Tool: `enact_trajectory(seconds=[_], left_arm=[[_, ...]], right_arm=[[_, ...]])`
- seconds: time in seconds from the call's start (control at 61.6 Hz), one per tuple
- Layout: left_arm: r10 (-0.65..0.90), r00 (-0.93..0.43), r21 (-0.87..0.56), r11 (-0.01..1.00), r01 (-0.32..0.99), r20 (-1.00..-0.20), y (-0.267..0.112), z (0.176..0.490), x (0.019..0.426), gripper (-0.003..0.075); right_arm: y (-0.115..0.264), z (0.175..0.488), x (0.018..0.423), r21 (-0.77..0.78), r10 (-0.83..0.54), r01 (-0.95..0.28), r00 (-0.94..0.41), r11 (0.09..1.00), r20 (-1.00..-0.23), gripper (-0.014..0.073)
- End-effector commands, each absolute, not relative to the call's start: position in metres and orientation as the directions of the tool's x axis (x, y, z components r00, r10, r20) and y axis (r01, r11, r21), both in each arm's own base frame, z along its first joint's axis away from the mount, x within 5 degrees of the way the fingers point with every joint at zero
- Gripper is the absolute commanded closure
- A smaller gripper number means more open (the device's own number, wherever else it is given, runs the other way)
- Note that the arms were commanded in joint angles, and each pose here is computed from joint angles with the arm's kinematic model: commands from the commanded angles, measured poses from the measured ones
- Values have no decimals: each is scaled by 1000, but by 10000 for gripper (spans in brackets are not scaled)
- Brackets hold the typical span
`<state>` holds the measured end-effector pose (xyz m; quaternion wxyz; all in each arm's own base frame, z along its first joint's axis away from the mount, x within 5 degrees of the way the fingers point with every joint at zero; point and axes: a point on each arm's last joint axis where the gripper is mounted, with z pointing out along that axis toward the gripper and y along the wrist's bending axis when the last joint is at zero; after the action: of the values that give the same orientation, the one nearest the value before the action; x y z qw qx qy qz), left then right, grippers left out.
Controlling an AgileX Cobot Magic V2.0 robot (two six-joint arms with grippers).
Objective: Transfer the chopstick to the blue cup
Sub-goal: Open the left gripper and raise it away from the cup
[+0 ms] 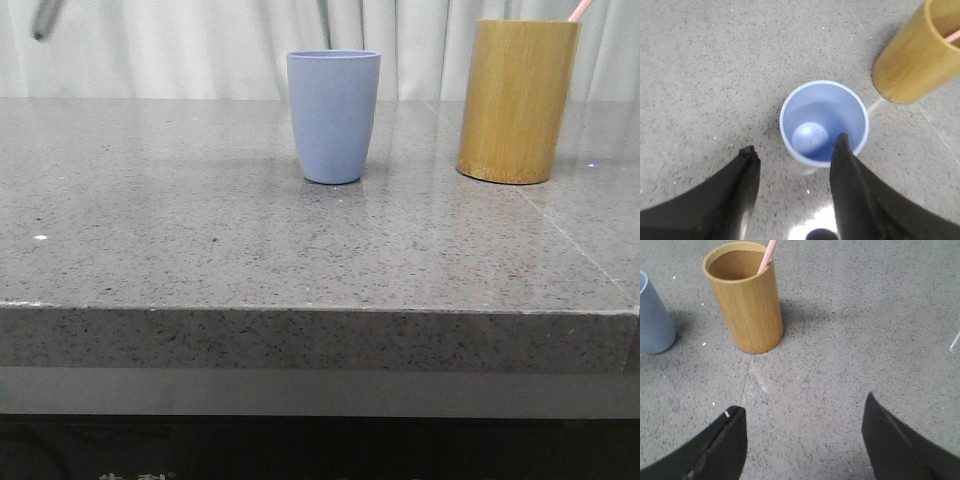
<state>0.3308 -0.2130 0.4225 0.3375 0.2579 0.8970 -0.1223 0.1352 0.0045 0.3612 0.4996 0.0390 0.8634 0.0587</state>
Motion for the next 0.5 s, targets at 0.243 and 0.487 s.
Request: enact_trajectory(seconds=[0.243, 0.487], left_arm=[[295, -485, -19, 839, 544, -823, -149, 446, 231, 384], [309, -508, -20, 840, 542, -804, -120, 413, 185, 384]], right_arm=[[8, 365, 198, 368, 350, 38, -412, 929, -841, 85], [13, 385, 244, 414, 366, -4, -459, 910, -809, 85]])
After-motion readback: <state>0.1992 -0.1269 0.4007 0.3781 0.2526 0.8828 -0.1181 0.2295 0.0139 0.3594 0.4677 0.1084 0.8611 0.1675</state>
